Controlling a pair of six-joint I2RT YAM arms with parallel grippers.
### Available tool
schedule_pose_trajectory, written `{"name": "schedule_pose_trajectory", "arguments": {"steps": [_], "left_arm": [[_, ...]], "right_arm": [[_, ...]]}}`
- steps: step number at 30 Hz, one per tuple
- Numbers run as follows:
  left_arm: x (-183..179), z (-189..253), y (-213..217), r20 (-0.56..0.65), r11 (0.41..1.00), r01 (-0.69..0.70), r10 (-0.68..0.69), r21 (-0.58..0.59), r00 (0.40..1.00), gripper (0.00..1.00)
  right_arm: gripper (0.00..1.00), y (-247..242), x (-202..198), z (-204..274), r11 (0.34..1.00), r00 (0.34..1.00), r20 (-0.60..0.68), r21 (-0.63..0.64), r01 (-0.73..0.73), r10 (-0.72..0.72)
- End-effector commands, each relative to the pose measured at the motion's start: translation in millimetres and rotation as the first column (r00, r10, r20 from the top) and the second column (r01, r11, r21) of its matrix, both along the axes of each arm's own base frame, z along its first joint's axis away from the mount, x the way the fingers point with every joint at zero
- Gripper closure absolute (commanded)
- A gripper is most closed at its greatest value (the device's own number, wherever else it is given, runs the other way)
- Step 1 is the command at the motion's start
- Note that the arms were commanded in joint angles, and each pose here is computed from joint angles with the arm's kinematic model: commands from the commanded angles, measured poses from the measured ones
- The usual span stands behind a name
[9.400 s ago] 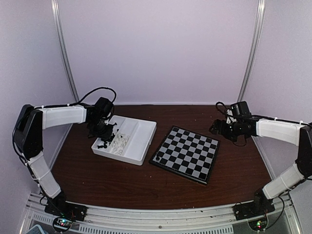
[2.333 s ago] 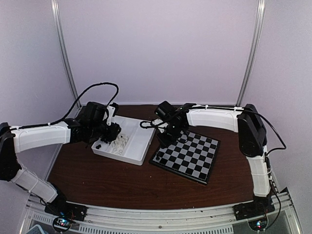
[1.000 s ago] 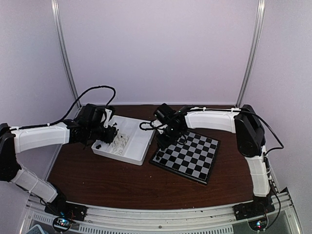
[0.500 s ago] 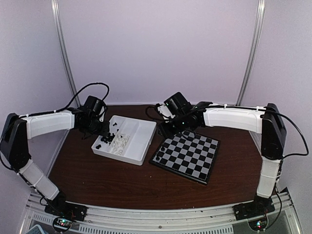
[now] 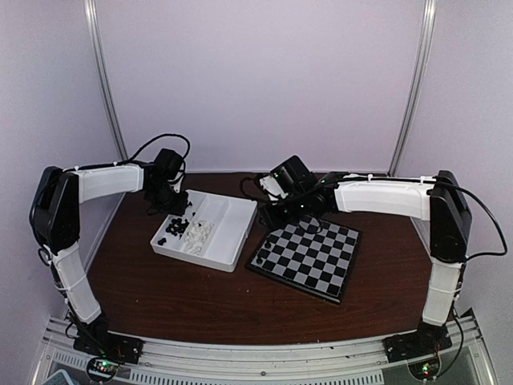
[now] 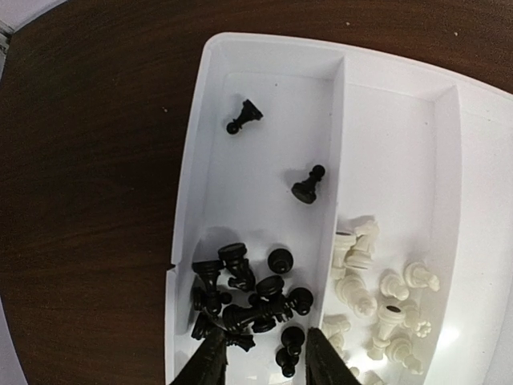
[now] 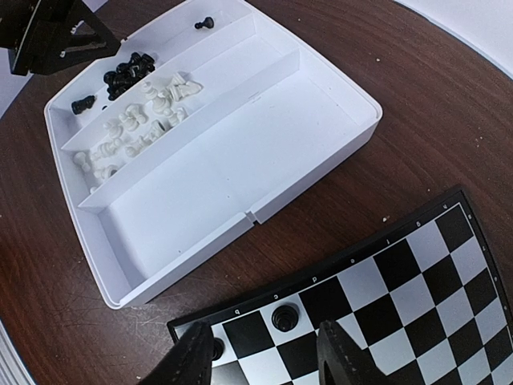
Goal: Set up the chess pieces on the board
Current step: Pick up the chess piece from the storage box.
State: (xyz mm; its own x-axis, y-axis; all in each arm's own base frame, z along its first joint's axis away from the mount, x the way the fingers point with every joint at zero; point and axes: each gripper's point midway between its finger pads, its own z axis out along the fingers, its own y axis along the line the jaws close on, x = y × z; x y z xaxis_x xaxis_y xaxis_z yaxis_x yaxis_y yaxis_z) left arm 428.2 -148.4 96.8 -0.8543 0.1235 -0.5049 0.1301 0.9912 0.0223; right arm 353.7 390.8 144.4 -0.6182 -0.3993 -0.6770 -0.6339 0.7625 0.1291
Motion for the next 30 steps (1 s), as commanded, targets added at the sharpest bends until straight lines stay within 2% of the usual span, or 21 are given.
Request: {"name": "schedule_pose_trajectory", "arguments": {"steps": [1, 9, 30], "left_arm": [[7, -8, -1, -0.054, 1.000, 0.004, -0.003, 0.011, 0.999, 0.66], [19, -21, -5, -0.080, 0.999, 0.015, -0.012, 0.032, 0.997, 0.67], [30, -49, -4, -0.127, 0.998, 0.013, -0.006, 0.055, 0.992, 0.77]], "right_arm": [[0.53, 3, -4, 19, 0.999, 1.000, 0.022, 0.048, 0.000, -0.001], [0.53, 0, -4, 20, 0.999, 1.000, 0.029, 0.054, 0.004, -0.006], [0.53, -3, -4, 18, 0.998, 0.999, 0.034, 0.053, 0.018, -0.020]]}}
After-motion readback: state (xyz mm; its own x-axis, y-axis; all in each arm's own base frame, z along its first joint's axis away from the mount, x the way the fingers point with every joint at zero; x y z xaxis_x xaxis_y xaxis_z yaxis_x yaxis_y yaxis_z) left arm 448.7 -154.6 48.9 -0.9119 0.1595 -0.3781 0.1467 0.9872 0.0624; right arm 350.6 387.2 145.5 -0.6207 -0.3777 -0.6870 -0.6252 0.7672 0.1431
